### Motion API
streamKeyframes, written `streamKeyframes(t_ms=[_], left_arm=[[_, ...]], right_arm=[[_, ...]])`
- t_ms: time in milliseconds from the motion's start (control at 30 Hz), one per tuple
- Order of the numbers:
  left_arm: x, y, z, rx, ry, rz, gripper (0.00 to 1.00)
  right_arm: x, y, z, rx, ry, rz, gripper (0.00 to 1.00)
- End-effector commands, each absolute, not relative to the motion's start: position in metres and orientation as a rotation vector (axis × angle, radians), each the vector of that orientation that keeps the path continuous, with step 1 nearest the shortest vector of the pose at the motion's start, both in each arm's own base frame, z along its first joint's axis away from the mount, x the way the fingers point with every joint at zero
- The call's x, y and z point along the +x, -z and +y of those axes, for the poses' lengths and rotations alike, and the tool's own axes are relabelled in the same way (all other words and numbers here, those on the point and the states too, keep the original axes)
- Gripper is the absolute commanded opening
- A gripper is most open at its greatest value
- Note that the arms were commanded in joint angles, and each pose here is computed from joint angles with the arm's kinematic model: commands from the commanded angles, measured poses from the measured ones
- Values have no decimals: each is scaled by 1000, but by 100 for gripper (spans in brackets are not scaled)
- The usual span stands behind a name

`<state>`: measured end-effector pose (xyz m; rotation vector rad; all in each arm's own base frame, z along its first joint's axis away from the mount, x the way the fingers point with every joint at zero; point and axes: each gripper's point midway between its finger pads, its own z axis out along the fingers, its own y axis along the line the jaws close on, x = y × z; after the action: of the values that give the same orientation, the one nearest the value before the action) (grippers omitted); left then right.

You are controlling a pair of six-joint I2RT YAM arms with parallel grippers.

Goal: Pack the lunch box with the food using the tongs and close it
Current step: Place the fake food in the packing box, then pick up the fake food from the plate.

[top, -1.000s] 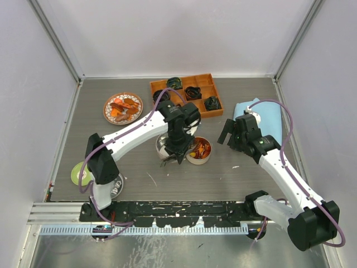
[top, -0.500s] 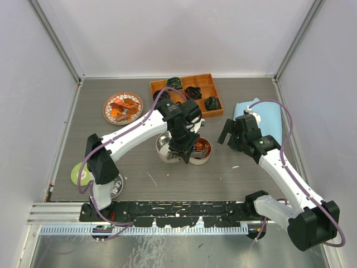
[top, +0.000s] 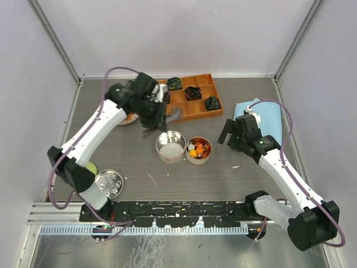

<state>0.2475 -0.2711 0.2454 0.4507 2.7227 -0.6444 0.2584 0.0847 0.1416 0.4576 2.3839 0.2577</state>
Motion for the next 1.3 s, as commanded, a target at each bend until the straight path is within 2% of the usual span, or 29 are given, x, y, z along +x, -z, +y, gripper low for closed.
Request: streamKeyframes(t_ms=[0, 200, 367, 800, 1267], left_arm=[[279, -256, -213, 197, 599, 2656, 37], [312, -234, -140, -40, 473, 2695, 38], [342, -216, -108, -147, 428, 2712, 39], [420, -188, -85, -157, 320, 2715, 40], [434, -156, -78, -143, 276, 2799, 40]], right_arm=[[269, -158, 86, 470, -284, 2325, 100], [271, -159, 89, 466, -299, 2325, 100], [272, -161, 91, 463, -311, 2324, 100], [271, -158, 89, 457, -293, 2331, 100], [268, -157, 85, 454, -270, 2336, 100]])
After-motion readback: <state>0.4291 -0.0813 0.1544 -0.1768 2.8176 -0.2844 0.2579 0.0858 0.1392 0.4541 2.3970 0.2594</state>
